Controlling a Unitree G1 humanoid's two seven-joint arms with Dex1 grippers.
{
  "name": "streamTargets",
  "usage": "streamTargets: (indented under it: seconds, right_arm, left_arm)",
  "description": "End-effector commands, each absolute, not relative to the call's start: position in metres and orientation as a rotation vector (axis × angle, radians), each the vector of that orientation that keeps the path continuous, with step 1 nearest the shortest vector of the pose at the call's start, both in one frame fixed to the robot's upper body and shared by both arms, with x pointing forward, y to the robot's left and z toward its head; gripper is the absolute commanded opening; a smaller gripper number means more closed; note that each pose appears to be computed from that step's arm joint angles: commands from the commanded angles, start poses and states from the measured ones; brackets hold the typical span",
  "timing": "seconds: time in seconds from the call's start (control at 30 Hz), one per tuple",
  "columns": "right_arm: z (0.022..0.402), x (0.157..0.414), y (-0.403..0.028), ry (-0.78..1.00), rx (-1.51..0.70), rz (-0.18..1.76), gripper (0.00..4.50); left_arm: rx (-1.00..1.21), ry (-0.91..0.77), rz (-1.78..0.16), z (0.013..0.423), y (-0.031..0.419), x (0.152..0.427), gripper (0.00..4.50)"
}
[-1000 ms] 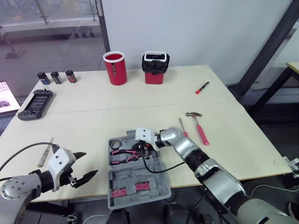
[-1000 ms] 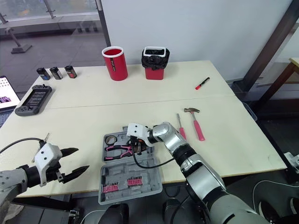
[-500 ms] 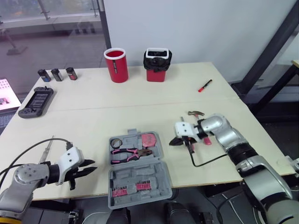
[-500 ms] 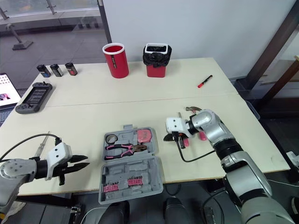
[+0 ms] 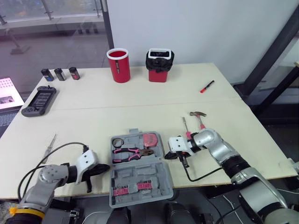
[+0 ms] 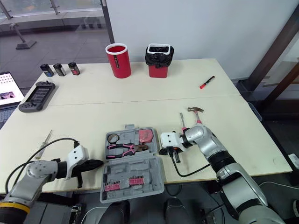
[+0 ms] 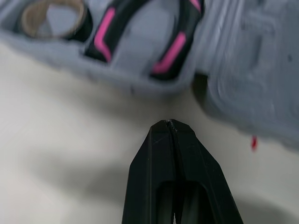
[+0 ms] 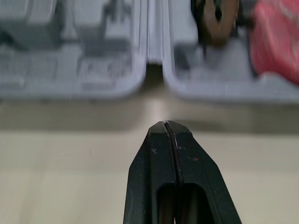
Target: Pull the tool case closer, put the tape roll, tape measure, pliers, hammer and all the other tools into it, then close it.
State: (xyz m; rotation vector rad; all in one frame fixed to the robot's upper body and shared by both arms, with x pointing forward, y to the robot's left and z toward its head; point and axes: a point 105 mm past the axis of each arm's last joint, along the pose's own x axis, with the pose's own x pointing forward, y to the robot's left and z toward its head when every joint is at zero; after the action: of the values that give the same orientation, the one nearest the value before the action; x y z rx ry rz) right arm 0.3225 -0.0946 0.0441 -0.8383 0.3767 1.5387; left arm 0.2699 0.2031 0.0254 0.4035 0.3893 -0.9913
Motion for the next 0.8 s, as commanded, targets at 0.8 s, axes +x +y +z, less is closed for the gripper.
streamTargets:
  seconds: [0.8]
  right_arm:
    - [0.056, 0.340, -0.079, 0.371, -0.790, 1.433, 0.00]
  left_arm:
    - [0.277, 0.363, -1.015, 0.028, 0.166, 0.305, 0.03]
